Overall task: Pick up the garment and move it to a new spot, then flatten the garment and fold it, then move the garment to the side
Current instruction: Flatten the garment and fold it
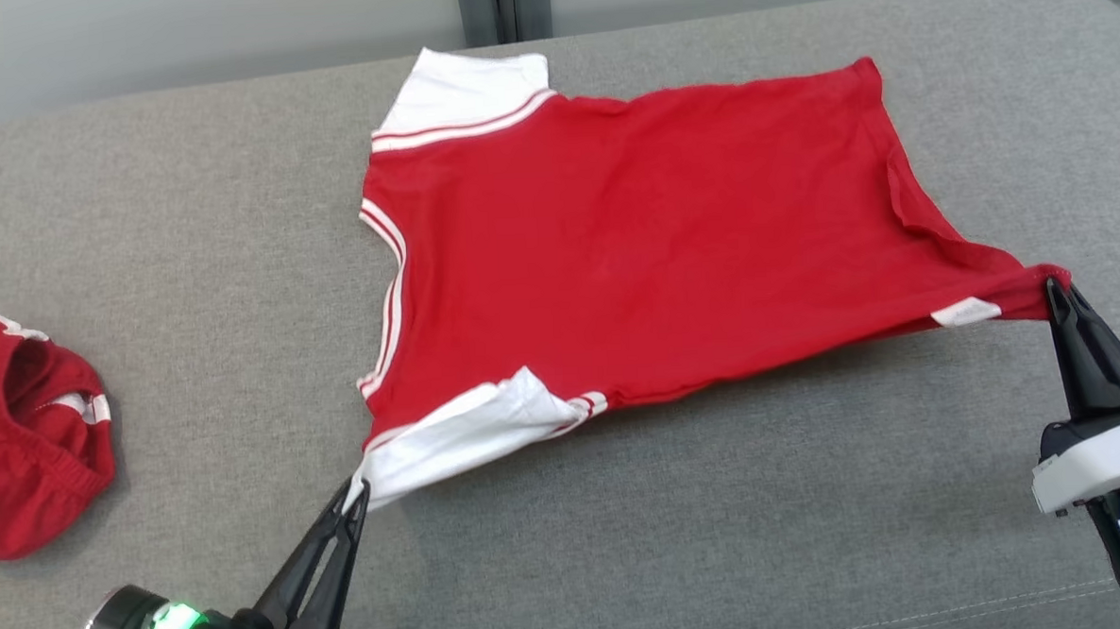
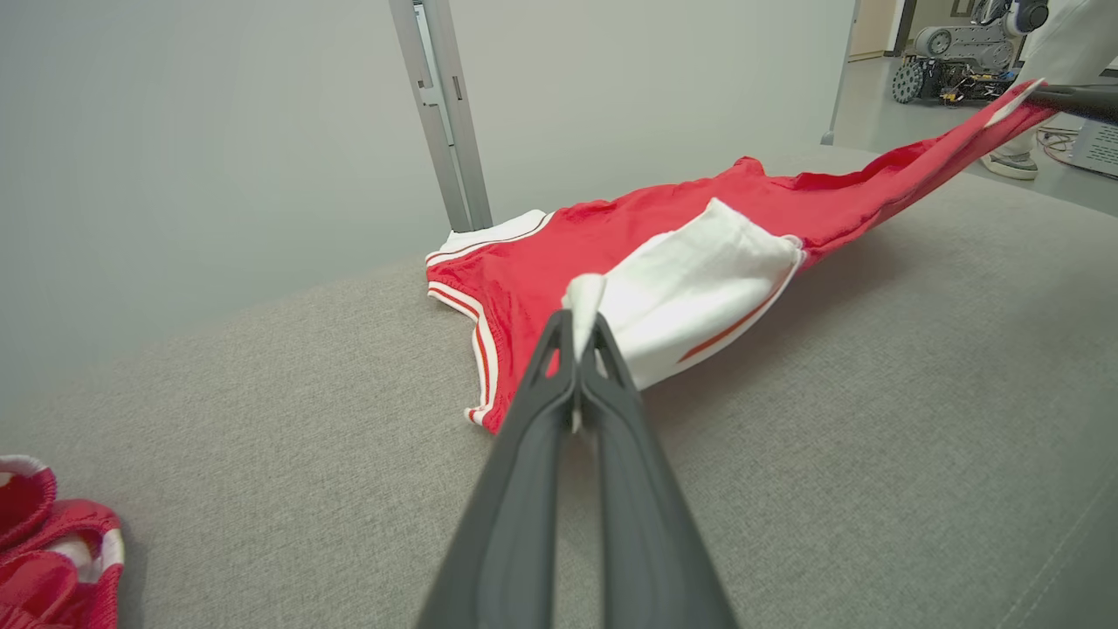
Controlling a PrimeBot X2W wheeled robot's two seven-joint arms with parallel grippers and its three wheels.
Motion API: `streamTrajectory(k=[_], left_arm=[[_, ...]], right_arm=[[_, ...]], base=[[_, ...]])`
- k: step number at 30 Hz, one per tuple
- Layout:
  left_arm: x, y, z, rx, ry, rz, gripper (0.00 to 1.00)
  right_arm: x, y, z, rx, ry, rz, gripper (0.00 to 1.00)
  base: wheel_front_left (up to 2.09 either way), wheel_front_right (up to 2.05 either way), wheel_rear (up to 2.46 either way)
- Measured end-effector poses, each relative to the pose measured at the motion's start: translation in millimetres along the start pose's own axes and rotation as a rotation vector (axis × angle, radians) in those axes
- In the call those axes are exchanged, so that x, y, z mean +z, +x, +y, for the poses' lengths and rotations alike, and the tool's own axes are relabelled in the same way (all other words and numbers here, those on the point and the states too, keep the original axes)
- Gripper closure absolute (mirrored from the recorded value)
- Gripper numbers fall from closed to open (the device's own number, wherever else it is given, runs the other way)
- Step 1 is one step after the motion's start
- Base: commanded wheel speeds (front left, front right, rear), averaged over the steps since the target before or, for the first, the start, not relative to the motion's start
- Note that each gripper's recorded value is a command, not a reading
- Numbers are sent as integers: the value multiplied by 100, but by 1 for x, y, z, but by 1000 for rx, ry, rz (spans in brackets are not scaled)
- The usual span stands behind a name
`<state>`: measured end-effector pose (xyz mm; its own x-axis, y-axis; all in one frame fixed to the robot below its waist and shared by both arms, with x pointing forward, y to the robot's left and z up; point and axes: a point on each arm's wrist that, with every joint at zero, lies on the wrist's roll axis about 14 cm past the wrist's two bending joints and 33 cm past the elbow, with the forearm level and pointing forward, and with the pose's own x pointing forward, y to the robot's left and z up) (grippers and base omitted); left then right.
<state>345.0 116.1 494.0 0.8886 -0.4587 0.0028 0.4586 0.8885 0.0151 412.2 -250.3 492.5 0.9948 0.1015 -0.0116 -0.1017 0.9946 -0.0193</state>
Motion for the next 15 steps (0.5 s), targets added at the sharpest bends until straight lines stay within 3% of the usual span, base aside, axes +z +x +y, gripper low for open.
streamTrajectory(k=[9, 15], left_arm=[[6, -6, -15, -27, 4, 4, 100], [7, 19, -4, -26, 31, -10, 100]], right_arm=[[-2, -31, -9, -49, -9, 10, 100], [-27, -32, -12, -58, -7, 95, 100]], base=[[0, 0, 0], [0, 0, 0]])
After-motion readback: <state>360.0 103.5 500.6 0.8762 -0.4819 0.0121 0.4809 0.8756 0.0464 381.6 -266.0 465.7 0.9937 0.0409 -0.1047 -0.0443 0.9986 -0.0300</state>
